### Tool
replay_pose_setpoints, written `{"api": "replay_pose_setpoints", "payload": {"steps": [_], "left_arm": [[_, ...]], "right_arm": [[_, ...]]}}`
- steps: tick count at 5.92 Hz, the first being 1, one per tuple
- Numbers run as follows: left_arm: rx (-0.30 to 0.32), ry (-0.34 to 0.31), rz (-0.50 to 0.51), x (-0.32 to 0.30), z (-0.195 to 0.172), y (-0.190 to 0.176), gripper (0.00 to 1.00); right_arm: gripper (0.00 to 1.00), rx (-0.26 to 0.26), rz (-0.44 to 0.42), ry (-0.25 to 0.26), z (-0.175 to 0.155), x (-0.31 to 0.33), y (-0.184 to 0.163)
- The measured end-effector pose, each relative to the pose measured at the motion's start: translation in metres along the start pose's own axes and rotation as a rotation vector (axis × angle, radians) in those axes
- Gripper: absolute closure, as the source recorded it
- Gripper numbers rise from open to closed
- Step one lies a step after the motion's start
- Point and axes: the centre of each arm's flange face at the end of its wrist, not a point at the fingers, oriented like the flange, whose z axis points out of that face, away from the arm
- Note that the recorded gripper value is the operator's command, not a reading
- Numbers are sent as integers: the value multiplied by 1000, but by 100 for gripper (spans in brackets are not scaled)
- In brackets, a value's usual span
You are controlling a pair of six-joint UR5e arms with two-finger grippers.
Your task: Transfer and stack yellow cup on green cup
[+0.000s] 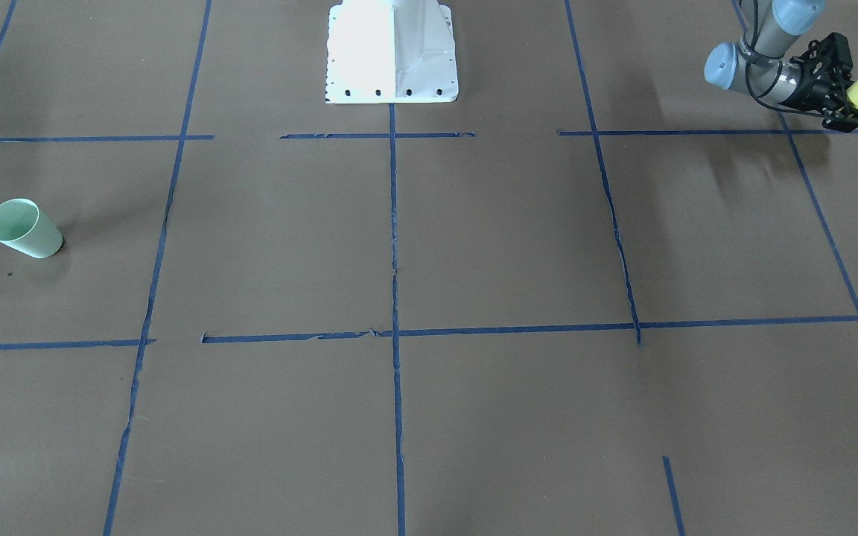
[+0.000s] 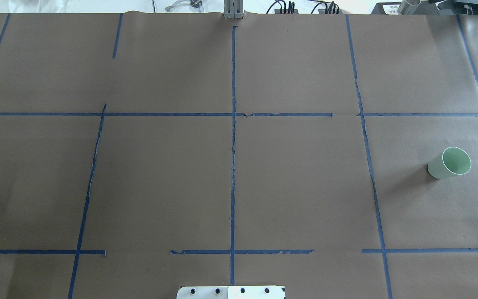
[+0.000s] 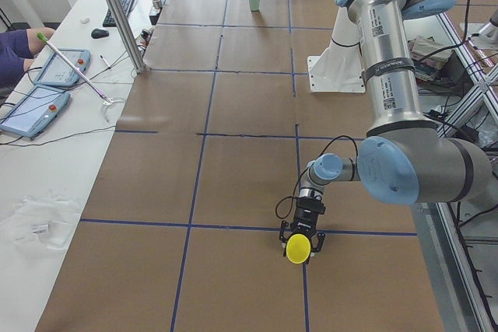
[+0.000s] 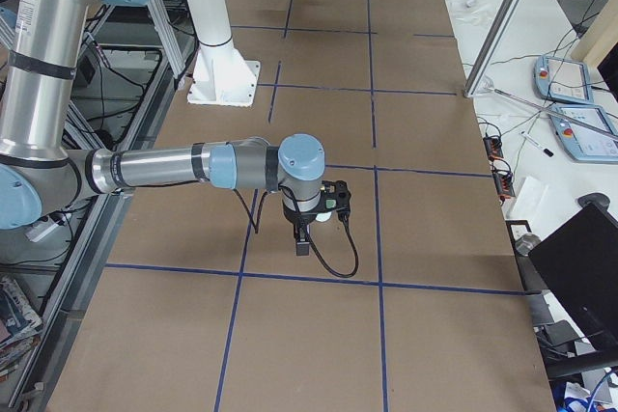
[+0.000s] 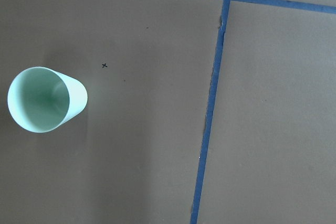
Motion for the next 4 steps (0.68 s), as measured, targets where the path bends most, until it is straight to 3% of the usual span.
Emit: {"api": "replay_pose_setpoints", "payload": {"steps": [2,4], "left_arm": [[-35,75,19,49,26,-37,42],[-126,181,61,103,48,-80,42]], "right_arm": [[0,-3,4,-2,1,1,1],[0,-5,6,-4,2,2,1]]}}
